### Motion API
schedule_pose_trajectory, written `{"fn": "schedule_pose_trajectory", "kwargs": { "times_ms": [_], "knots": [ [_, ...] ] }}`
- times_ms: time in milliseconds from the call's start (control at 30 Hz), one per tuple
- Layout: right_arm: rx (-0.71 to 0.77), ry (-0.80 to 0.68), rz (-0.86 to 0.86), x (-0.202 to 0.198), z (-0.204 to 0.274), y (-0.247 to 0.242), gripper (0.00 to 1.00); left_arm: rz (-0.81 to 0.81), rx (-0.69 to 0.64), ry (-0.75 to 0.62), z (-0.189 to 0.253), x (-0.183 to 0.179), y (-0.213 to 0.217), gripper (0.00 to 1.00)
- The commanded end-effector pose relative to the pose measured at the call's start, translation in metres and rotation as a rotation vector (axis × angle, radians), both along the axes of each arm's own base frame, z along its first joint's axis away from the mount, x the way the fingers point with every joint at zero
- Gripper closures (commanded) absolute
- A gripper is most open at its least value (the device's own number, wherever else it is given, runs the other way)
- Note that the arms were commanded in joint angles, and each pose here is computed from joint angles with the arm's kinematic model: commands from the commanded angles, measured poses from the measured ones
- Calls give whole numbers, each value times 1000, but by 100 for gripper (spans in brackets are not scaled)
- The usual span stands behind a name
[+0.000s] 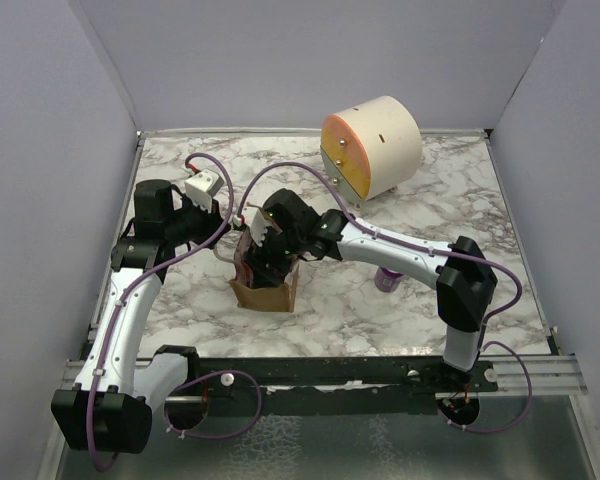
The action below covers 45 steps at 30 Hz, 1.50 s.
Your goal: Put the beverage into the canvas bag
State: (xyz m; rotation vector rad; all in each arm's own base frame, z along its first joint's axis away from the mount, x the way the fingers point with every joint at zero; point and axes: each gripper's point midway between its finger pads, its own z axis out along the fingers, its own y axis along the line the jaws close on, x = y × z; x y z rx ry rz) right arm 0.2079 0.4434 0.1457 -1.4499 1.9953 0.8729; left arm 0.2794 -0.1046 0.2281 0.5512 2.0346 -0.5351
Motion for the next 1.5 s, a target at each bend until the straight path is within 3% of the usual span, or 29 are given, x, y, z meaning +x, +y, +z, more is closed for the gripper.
{"fn": "schedule_pose_trajectory", "kwargs": {
  "times_ms": [0, 300, 1267, 1467],
  "knots": [
    [115, -55, 4, -5, 35, 16, 84, 20, 1, 4, -2, 1, 4, 100],
    [78, -62, 18, -10, 18, 17, 78, 17, 0, 2, -1, 1, 3, 100],
    [-3, -85, 93, -20, -18, 14, 36, 6, -7, 1, -1, -2, 1, 100],
    [-7, -74, 105, -22, -20, 15, 34, 2, -9, -2, 0, -3, 1, 100]
  ]
}}
